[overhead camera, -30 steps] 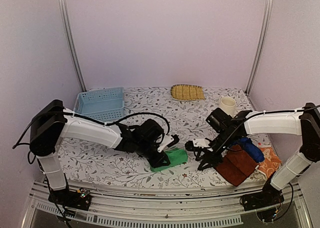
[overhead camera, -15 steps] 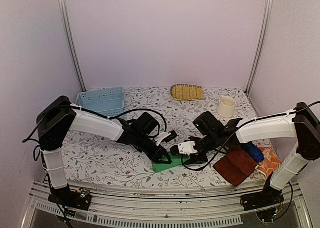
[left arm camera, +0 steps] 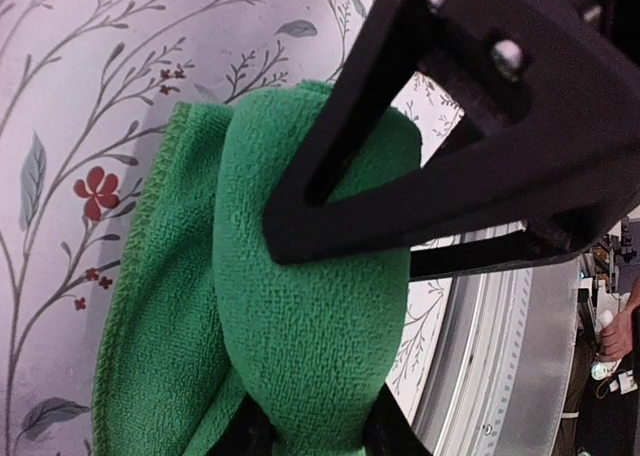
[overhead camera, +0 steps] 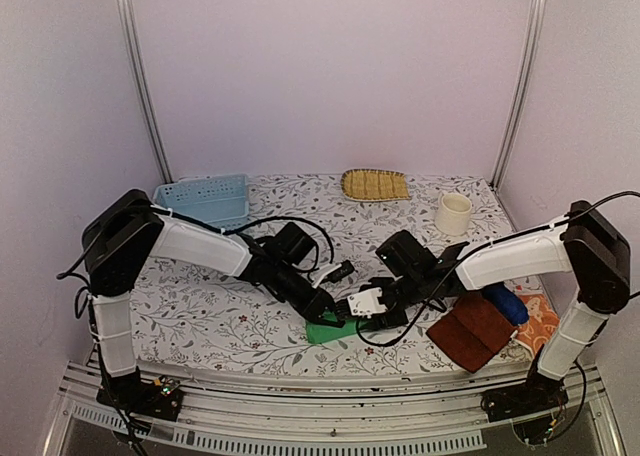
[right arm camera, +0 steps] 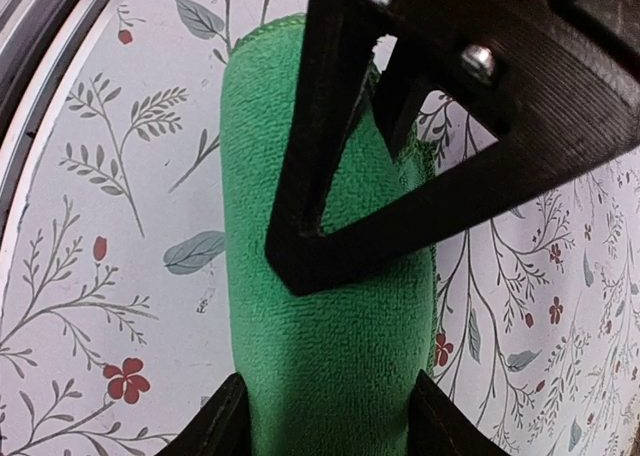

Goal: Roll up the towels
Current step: Roll the towel at the center of the board.

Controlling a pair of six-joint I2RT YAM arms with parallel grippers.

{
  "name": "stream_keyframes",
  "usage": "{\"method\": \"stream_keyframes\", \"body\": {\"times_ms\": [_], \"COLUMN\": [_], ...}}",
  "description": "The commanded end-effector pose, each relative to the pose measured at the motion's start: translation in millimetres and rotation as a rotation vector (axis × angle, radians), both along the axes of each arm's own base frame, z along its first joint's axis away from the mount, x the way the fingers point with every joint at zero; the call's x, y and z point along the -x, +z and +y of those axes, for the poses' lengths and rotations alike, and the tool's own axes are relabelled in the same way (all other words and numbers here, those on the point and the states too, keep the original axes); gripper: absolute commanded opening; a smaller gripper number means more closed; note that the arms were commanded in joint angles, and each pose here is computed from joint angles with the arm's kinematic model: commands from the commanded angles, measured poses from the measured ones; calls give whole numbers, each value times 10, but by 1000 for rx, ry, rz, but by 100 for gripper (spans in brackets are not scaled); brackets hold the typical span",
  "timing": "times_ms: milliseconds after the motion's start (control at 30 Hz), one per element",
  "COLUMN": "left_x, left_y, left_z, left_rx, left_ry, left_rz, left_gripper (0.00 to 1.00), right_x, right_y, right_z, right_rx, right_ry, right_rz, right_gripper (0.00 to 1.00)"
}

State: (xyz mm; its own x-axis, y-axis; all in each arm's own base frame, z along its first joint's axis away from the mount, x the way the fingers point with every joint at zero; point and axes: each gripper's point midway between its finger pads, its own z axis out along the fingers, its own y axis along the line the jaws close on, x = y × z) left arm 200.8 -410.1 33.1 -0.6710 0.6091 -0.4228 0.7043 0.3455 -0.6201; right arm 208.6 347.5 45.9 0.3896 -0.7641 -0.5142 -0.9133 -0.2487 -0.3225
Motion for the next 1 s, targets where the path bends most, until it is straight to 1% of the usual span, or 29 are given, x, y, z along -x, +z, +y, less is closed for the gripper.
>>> {"method": "stream_keyframes", "body": {"times_ms": [0, 67, 167, 233, 300, 333, 400, 467, 567, 667, 767, 833, 867, 967], "left_x": [280, 193, 27, -43, -89, -103, -98, -32, 205, 398, 619, 705, 706, 672], "left_y": [-653, -580, -281, -59, 141, 220, 380, 460, 534, 610, 662, 632, 601, 497], "left_z": [517, 536, 553, 606, 676, 716, 803, 862, 879, 887, 808, 727, 694, 532], "left_rx": [-270, -261, -194, -140, -91, -78, -68, -85, -114, -116, -112, -129, -153, -249], "left_ry": [36, 72, 141, 190, 238, 260, 291, 295, 273, 276, 201, 130, 107, 36], "left_rz": [109, 33, -117, -214, -296, -337, -437, -542, -704, -826, -940, -998, -1020, -1064], "left_gripper": [16, 28, 39, 47, 53, 55, 56, 56, 55, 53, 48, 47, 48, 55], "right_x": [246, 321, 405, 459, 520, 536, 586, 646, 698, 668, 596, 580, 569, 562], "right_y": [-399, -465, -504, -523, -546, -548, -556, -572, -596, -592, -612, -609, -603, -596], "right_z": [-153, -184, -211, -226, -240, -236, -230, -234, -224, -182, -168, -163, -158, -148], "right_rx": [126, 152, 181, 197, 219, 226, 240, 266, 293, 302, 318, 326, 329, 341], "right_ry": [47, 60, 76, 86, 94, 96, 97, 94, 82, 52, 9, -8, -12, -19], "right_rz": [131, 179, 237, 273, 320, 340, 394, 457, 547, 641, 738, 787, 805, 845], "right_gripper": [45, 33, 22, 20, 15, 15, 14, 14, 14, 13, 13, 13, 13, 13]}}
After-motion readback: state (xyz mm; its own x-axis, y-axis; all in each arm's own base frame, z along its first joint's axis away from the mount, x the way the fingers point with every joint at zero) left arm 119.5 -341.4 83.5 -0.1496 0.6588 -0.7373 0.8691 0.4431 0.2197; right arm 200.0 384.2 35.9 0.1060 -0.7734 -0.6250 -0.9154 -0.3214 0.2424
